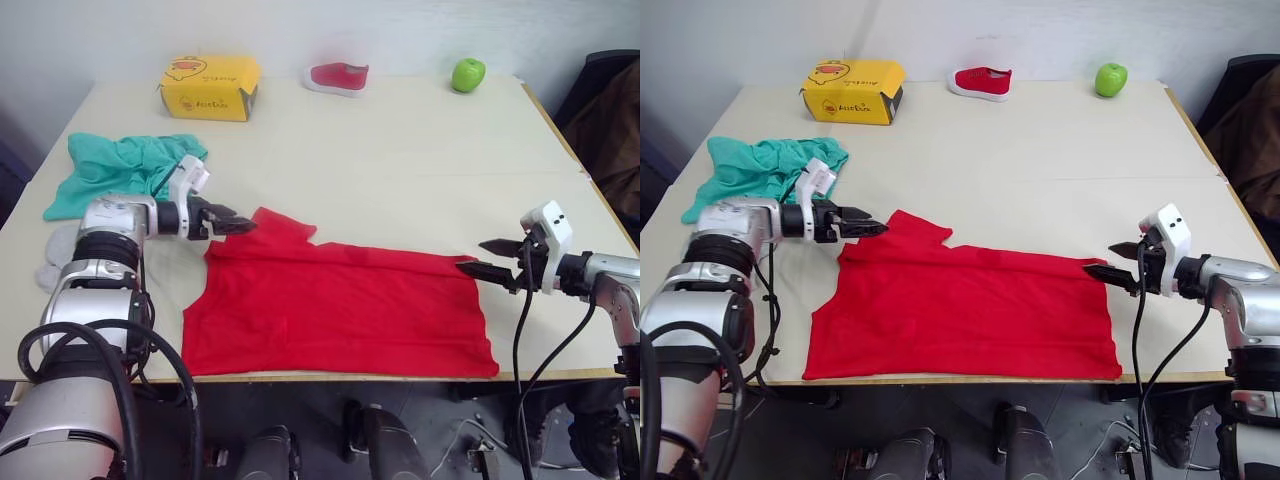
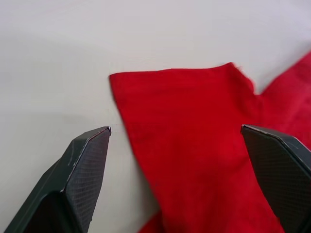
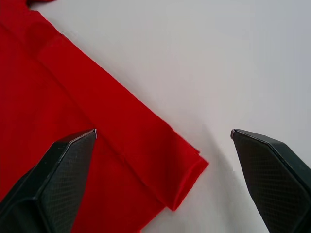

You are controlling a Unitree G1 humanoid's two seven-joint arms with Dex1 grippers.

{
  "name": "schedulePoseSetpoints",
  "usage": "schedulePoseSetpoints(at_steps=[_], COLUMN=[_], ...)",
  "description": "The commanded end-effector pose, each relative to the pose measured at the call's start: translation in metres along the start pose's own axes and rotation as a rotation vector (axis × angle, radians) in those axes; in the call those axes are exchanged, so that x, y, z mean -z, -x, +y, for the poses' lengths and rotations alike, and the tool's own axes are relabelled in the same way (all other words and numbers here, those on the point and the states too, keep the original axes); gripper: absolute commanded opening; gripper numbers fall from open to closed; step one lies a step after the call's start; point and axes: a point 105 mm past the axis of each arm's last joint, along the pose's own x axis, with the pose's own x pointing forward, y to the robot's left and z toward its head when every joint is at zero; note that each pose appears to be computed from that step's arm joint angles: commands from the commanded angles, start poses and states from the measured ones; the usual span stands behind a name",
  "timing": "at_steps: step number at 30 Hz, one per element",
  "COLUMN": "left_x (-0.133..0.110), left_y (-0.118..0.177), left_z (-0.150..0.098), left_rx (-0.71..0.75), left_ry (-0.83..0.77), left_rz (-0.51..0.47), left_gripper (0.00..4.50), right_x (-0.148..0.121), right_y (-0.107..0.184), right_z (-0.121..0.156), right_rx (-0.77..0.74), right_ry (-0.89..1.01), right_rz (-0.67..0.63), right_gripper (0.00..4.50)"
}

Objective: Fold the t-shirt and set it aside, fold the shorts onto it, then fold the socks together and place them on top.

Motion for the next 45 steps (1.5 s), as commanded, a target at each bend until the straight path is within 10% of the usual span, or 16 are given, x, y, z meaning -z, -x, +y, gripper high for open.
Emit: schedulePoseSetpoints(at_steps=[1, 13, 18, 28, 31, 45], left_x=[-0.021, -0.012, -0.006, 0.003, 0.002, -0.041], left_y=[-0.009, -0.042, -0.051, -0.057, -0.056, -0.028], left_z=[0.010, 0.003, -0.002, -0.005, -0.007, -0.027], left_rx=[-0.149, -0.213, -0.203, -0.180, -0.160, 0.086], left_ry=[-0.086, -0.079, -0.101, -0.111, -0.116, -0.209], left_rz=[-0.068, -0.053, -0.030, -0.013, -0.019, -0.205], left_gripper=[4.49, 4.49, 3.33, 0.25, 0.00, 0.00], right_x=[-0.013, -0.007, -0.003, 0.002, 0.001, -0.004], right_y=[-0.003, 0.000, 0.000, -0.003, -0.003, -0.001], right_z=[0.005, 0.009, 0.009, 0.004, 0.002, 0.011], right_rx=[-0.016, -0.027, -0.019, 0.035, 0.043, 0.015], right_ry=[0.045, 0.078, 0.079, 0.088, 0.092, 0.288], right_rz=[-0.023, 0.015, 0.025, 0.033, 0.028, -0.048], right_gripper=[4.50, 4.50, 4.50, 1.25, 0.15, 0.07])
